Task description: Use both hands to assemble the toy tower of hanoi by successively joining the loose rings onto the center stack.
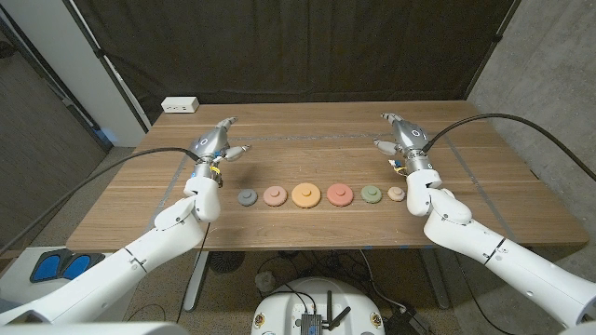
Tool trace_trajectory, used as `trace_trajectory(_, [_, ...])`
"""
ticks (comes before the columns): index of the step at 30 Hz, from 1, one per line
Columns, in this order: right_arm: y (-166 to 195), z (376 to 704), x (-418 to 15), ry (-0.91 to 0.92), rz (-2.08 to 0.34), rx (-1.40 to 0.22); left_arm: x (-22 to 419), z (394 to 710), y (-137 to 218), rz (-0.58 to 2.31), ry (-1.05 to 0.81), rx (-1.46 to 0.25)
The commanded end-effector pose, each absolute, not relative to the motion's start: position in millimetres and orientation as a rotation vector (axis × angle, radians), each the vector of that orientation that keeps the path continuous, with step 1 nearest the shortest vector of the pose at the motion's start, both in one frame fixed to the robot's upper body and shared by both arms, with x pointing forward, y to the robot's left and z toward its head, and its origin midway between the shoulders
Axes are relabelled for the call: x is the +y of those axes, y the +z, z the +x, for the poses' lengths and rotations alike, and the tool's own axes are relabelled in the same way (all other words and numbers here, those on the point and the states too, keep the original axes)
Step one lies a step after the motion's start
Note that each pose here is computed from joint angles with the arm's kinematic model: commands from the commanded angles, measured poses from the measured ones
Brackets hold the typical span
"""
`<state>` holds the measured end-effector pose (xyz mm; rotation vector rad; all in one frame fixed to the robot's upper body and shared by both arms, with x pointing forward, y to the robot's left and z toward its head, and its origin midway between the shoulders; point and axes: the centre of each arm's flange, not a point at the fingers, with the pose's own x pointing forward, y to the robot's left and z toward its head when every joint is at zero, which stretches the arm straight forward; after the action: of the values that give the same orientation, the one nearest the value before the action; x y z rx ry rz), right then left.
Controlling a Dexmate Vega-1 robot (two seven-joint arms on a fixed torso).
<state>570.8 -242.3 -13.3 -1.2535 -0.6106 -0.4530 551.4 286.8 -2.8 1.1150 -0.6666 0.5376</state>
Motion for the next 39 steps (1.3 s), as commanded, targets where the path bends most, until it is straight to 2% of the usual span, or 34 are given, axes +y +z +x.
trace_trajectory(1, [-2.4, 565.0, -245.7, -0.33, -1.269, -0.538, 289.4, 555.6, 3.9, 1.174, 0.377, -0.499])
trace_trajectory(4, [-1.5, 564.3, -247.5, -0.29, -1.279, -0.534, 287.5, 554.5, 4.8, 1.194, 0.371, -0.483])
trace_trajectory(10, [4.6, 560.7, -244.4, -0.256, -1.36, -0.384, 284.9, 551.2, 8.9, 1.217, 0.339, -0.447])
trace_trajectory(21, [10.1, 560.6, -242.7, -0.212, -1.415, -0.266, 279.1, 552.9, 17.6, 1.264, 0.241, -0.383])
trace_trajectory(32, [12.7, 559.8, -243.4, -0.192, -1.417, -0.235, 279.4, 555.7, 17.6, 1.285, 0.191, -0.317])
trace_trajectory(39, [10.7, 560.8, -242.6, -0.174, -1.413, -0.232, 282.4, 550.7, 12.6, 1.266, 0.217, -0.332])
